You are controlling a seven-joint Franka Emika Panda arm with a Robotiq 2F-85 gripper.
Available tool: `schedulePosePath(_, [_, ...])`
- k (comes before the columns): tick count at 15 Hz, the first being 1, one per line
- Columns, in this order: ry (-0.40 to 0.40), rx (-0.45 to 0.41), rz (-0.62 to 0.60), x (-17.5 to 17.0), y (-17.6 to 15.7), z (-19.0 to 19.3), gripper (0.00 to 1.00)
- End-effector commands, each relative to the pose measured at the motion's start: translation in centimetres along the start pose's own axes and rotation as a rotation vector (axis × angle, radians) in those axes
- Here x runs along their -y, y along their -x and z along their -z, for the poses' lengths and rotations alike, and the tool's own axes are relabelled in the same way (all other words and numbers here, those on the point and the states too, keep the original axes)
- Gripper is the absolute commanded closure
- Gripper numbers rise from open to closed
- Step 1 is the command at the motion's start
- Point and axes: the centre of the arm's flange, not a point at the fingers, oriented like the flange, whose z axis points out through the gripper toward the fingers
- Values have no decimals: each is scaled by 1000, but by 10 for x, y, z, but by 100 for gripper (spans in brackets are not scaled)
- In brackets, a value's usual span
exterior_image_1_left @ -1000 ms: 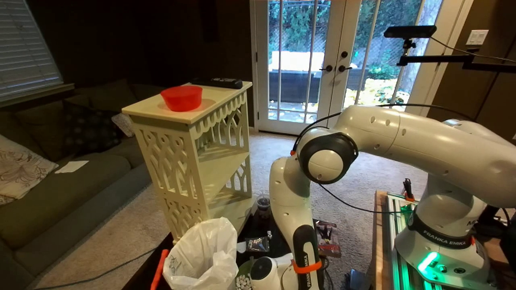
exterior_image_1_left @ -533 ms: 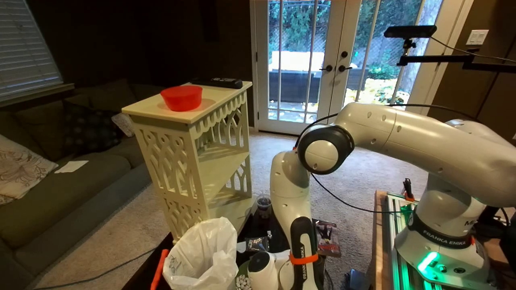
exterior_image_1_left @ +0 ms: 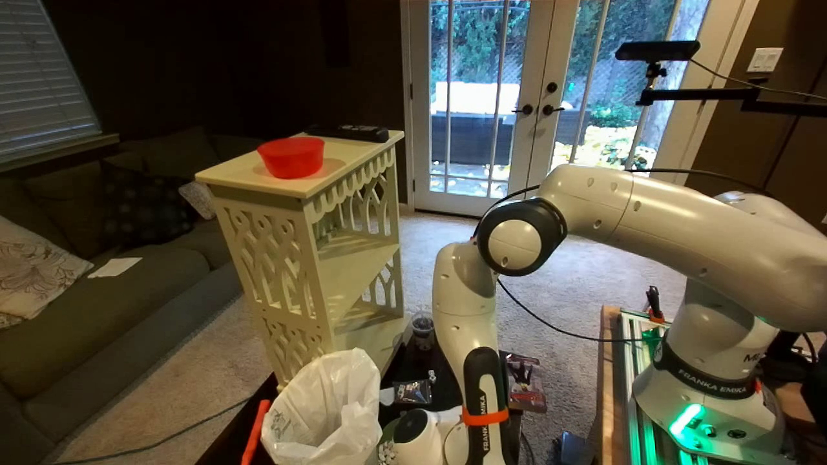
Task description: Put the toy car on the topmost cupboard shelf
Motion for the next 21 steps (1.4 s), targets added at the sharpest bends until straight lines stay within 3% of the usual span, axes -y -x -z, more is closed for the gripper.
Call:
schedulePosePath(1, [54,2,28,-12,0,2,0])
schedulePosePath(3, [6,-24,58,-16,-2,0,0])
schedulePosePath(8, [-255,-114,173,-10,-12,-11,0])
schedulePosePath(12, [-339,-172,225,-10,-10,-13,0])
schedulePosePath(18, [-291,-202,221,-14,-5,-3,0])
schedulePosePath(21, [-175,-99,90,-13,3,1,0])
